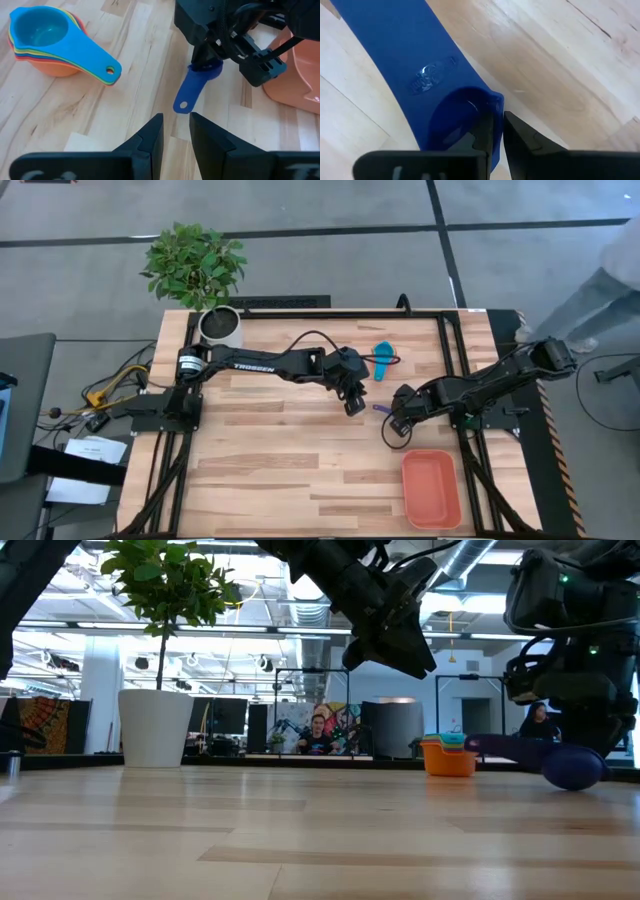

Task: Nest measuring cups in basket
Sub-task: Stack the blue measuring cup on top of the light blue measuring cup

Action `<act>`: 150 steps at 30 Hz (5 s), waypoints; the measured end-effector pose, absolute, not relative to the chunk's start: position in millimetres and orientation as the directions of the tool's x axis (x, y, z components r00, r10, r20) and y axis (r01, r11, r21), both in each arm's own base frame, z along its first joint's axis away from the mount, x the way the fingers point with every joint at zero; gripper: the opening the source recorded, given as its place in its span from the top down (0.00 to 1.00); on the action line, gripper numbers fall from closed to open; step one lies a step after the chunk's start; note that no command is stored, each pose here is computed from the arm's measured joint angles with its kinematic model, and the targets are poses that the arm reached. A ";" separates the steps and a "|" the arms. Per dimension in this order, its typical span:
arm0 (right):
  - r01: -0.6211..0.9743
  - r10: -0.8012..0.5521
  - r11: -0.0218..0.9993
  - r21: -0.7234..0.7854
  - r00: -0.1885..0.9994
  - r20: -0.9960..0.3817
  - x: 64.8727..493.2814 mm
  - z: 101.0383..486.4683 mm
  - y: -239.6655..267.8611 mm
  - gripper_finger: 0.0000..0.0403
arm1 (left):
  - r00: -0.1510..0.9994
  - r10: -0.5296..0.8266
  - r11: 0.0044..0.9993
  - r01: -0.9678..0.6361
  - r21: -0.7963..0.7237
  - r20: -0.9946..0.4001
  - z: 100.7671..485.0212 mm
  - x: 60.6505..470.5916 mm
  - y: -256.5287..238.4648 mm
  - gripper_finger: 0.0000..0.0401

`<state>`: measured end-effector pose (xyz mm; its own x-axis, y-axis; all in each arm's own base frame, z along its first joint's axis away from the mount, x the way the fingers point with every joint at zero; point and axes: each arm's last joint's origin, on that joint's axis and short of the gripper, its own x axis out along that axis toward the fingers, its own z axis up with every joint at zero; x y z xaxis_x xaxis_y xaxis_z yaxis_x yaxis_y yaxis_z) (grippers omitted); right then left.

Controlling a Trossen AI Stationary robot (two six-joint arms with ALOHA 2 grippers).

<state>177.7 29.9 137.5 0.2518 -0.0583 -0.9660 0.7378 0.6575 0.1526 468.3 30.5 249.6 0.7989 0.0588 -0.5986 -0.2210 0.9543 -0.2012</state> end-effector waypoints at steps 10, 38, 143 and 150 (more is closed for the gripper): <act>0.754 -0.005 0.612 0.240 0.307 -0.952 182.7 139.7 32.2 0.85 | 0.798 0.055 0.954 -0.218 -0.203 -0.600 249.5 468.2 30.6 0.80; 0.755 0.029 0.554 0.351 0.404 -0.914 190.7 145.2 34.0 0.97 | 0.767 0.028 0.959 -0.201 -0.198 -0.641 243.2 464.0 39.6 0.80; 0.746 -0.519 0.552 0.371 0.656 -0.547 128.3 301.8 4.9 0.73 | 0.946 0.088 0.517 -0.311 -0.798 -0.312 200.8 493.0 146.4 1.00; 0.761 -0.523 0.544 0.353 0.636 -0.567 125.7 299.6 4.4 0.73 | 0.927 0.106 0.497 -0.362 -0.789 -0.359 196.4 492.5 142.7 1.00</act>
<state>125.7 4.4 299.6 0.6364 -0.5235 -0.5665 0.7613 0.5441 0.3526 492.5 142.7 196.4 0.9275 0.1060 -0.3585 -0.3617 0.4971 -0.7887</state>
